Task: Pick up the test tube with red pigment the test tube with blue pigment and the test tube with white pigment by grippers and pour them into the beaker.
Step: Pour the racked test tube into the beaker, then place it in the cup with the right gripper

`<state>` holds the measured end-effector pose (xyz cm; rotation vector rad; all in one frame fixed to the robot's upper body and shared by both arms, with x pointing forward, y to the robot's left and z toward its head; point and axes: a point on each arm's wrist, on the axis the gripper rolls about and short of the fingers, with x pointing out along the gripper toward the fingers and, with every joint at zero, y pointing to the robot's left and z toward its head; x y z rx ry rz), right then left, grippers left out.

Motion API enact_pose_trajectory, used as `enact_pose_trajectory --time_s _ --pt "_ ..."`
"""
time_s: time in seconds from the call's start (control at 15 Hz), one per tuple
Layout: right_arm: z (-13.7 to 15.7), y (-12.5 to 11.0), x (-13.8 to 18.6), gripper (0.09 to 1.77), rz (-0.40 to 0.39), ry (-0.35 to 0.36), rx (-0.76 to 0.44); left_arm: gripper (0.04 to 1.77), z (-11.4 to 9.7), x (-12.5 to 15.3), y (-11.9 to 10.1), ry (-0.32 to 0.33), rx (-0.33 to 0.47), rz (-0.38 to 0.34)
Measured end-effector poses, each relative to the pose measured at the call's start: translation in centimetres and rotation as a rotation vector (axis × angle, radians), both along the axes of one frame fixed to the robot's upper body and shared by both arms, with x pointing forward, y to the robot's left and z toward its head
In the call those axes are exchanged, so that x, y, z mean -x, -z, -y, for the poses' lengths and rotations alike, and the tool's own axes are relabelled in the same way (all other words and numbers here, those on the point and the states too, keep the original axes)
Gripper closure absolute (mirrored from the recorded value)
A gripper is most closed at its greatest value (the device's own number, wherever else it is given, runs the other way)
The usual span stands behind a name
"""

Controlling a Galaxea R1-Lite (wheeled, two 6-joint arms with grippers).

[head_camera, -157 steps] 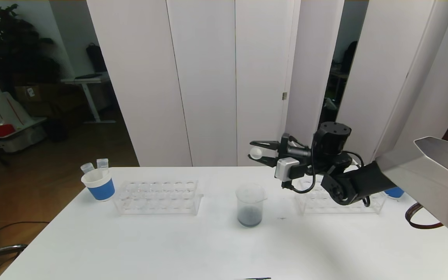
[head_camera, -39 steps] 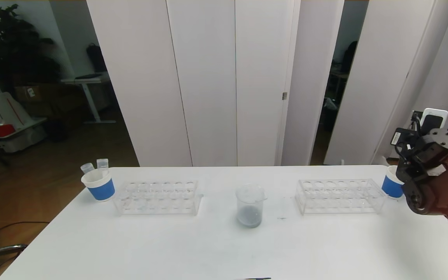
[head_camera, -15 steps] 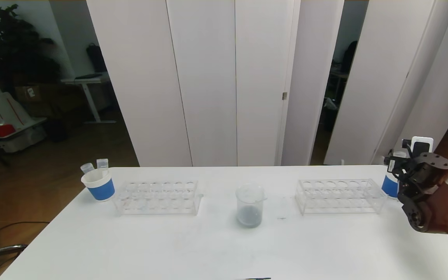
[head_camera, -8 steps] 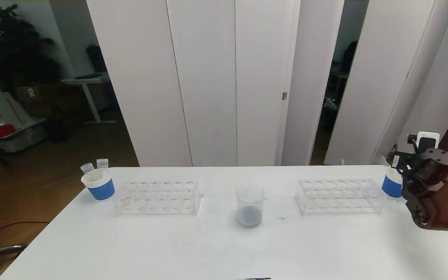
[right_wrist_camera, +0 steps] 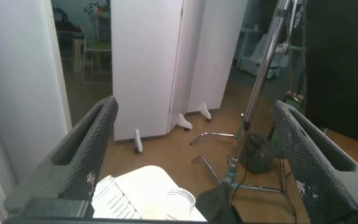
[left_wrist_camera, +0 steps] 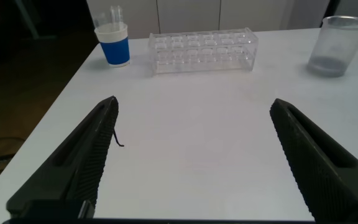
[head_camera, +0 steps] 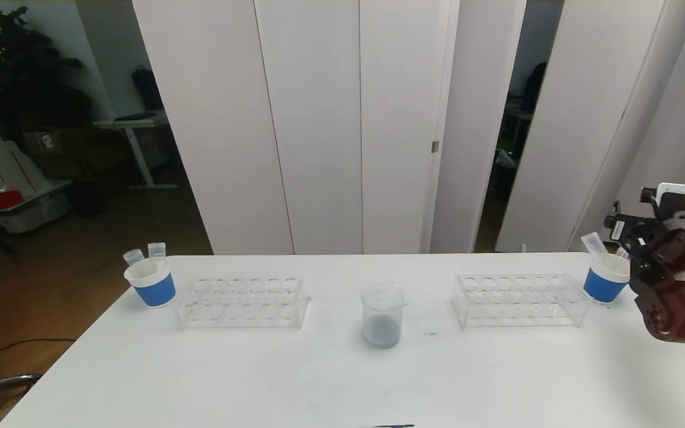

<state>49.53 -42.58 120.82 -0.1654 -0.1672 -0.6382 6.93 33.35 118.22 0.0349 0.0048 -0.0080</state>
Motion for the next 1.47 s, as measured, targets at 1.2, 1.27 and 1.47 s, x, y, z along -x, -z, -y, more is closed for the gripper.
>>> enact_pose_trajectory --time_s 1.2,1.27,1.47 --pt "-5.3 -21.8 22.3 0.11 0.142 -0.446 -0.031 0.07 0.0 0.0 0.0 0.0 0.001 0.0" --pt "-6.1 -22.1 24.6 0.11 0.126 -0.485 -0.045 0.07 0.0 0.0 0.0 0.0 0.001 0.0" --pt "-8.0 -21.9 31.8 0.11 0.081 -0.572 -0.075 0.07 0.0 0.0 0.0 0.0 0.001 0.0"
